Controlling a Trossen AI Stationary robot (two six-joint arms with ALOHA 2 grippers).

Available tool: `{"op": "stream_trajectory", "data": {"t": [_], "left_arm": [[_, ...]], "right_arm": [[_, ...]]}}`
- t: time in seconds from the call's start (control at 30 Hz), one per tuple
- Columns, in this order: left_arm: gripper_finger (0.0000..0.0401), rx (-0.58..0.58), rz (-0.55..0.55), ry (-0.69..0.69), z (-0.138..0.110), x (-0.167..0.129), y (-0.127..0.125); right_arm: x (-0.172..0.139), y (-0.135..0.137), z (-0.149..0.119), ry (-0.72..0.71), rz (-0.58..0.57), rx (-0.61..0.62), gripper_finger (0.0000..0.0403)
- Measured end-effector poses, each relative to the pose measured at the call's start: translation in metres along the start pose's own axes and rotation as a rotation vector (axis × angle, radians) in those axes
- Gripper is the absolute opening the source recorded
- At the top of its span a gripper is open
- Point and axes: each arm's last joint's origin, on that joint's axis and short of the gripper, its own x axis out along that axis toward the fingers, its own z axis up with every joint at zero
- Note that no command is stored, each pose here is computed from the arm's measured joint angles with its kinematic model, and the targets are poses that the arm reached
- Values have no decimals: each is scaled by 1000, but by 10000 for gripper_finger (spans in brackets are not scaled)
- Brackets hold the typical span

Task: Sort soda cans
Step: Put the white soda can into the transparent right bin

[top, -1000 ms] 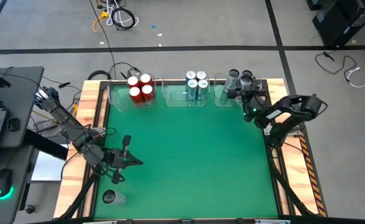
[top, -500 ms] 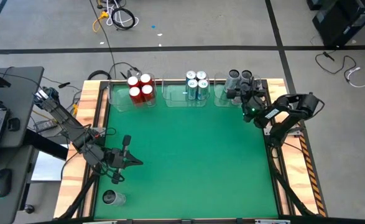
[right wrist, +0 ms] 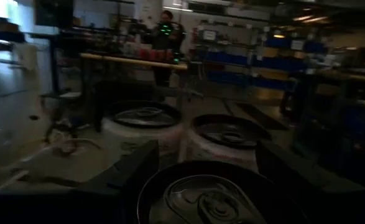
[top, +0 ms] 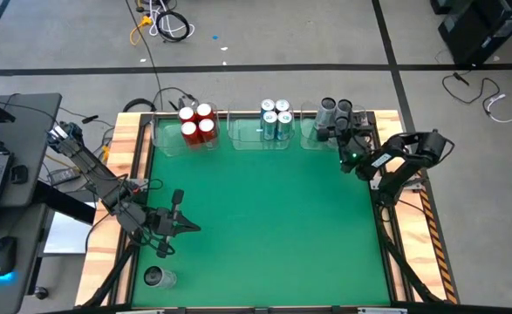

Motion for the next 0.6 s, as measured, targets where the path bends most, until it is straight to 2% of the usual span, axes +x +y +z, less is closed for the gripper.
{"op": "stream_trajectory", "data": {"t": [0.23, 0.6], "left_arm": [[0, 0, 0, 0, 0, 0, 0], [0, 0, 0, 0, 0, 0, 0]], "right_arm": [[3, -3, -1, 3, -25, 0, 243], [4, -4, 0, 2, -29, 9, 292]]}}
